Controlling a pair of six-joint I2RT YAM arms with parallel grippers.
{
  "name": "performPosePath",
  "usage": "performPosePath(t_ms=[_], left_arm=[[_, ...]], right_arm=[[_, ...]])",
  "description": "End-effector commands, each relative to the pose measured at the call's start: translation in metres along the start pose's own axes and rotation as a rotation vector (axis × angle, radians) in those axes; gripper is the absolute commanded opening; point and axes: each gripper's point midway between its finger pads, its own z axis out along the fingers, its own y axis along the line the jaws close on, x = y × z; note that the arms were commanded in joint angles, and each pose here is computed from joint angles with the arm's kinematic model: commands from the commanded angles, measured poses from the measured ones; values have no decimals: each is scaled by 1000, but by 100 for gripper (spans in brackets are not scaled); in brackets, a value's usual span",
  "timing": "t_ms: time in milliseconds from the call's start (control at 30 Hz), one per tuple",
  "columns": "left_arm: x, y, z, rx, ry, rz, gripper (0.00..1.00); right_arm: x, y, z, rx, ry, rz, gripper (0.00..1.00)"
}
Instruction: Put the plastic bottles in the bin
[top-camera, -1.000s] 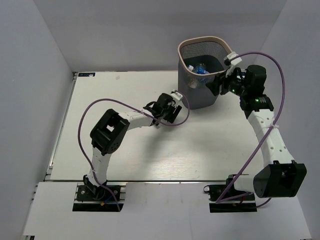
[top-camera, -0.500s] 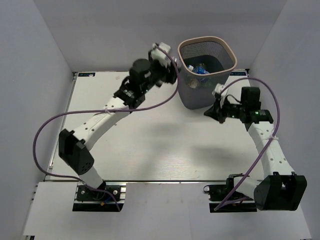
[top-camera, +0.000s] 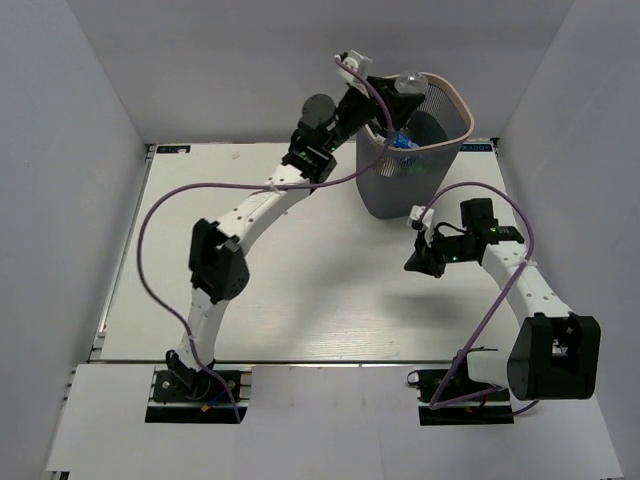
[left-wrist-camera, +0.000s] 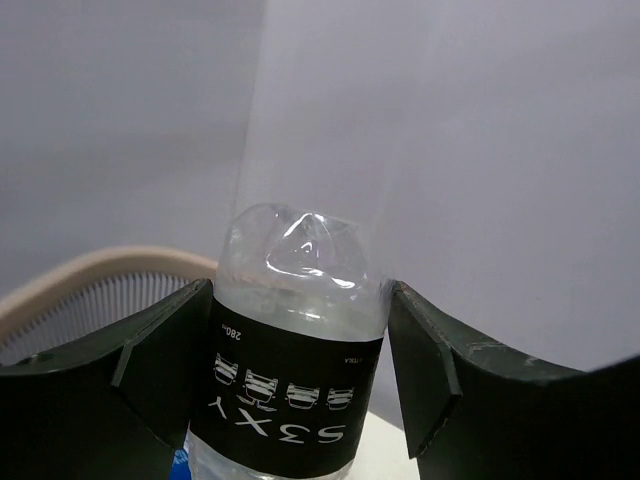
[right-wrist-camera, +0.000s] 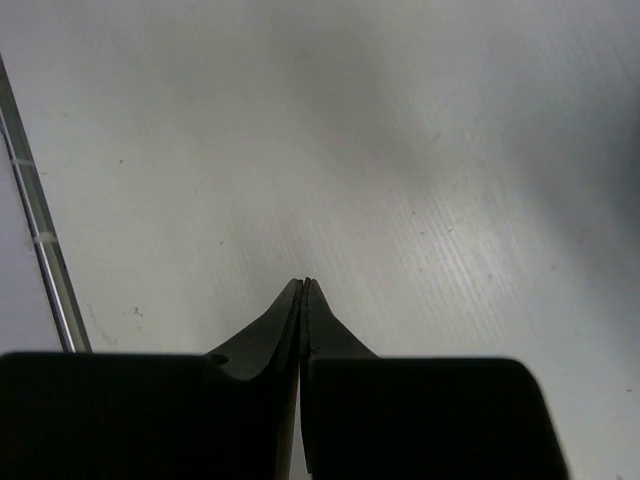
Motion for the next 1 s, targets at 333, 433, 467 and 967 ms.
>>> performPosePath(t_ms=[333, 433, 467, 967], left_arm=[[-12, 10, 13, -57, -100, -160, 100], [-15, 10, 10, -71, -94, -143, 100], [-32, 5, 10, -62, -114, -126, 100], [62, 14, -297, -580, 525, 28, 100]], right_arm=[[36, 15, 10, 24, 45, 23, 90], [31, 9, 10, 51, 33, 44, 90], [26, 5, 10, 61, 20, 55, 90], [3, -56, -3, 357, -11, 350, 90]])
